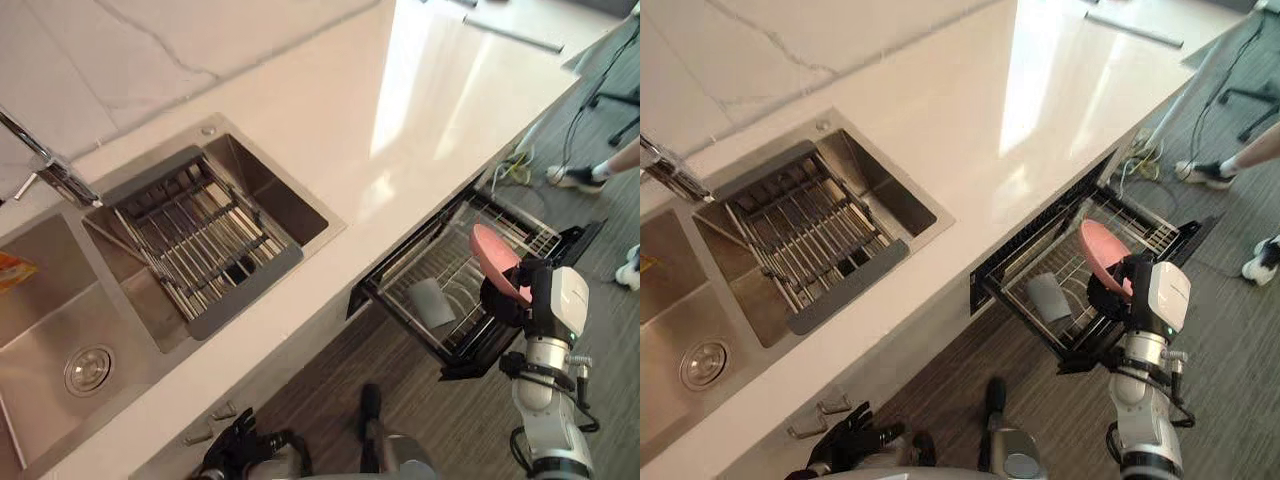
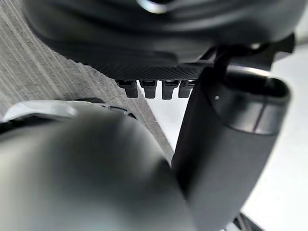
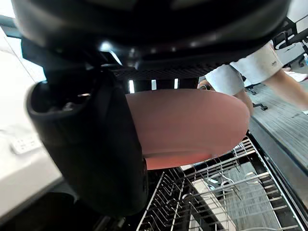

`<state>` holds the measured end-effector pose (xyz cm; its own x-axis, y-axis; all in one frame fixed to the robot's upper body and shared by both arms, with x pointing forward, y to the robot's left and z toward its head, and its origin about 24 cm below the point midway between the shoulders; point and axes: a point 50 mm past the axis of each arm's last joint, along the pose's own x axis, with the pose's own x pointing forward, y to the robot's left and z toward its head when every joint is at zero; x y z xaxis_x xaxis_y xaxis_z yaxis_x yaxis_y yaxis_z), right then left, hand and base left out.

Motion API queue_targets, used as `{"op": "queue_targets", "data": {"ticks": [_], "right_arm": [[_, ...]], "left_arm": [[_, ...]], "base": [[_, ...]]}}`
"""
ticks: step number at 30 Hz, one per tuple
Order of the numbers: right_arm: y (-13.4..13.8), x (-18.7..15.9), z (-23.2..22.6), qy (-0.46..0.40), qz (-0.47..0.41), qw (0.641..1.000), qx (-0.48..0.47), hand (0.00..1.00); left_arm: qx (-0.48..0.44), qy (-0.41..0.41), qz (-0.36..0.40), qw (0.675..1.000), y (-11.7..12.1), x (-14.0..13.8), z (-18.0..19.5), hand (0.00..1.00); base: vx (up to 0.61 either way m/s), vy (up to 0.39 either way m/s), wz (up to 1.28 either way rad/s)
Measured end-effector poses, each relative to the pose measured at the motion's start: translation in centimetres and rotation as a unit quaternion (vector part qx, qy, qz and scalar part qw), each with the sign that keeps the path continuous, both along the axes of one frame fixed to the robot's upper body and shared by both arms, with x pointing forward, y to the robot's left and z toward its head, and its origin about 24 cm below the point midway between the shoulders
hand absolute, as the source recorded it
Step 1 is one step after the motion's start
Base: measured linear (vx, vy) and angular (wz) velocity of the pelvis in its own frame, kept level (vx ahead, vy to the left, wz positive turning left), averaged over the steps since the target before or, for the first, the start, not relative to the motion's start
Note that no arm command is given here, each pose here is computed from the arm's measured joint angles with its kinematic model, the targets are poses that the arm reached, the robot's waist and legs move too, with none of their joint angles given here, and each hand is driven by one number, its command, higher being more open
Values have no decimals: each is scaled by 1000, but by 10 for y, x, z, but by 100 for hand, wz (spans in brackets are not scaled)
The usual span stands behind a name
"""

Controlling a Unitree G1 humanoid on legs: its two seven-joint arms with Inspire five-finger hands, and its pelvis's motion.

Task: Walk over to the sink, pick up the cup, carry it to the dishwasher, place the cup inside the dishwasher, then close the dishwasher door

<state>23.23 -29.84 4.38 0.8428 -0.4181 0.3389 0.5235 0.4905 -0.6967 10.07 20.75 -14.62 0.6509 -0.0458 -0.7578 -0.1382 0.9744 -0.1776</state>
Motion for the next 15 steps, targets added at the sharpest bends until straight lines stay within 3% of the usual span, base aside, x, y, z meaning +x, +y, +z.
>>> {"op": "queue_targets", "data": {"ticks": [9, 15], "right_arm": [[-16, 65, 76, -92, 22, 994, -48, 0], [-11, 82, 88, -94, 38, 994, -43, 0]], "left_arm": [[-23, -102, -15, 994, -14, 65, 24, 100], [-40, -122, -12, 992, -22, 76, 29, 100]], "base": [[-23, 49, 1], [-53, 76, 8]]}}
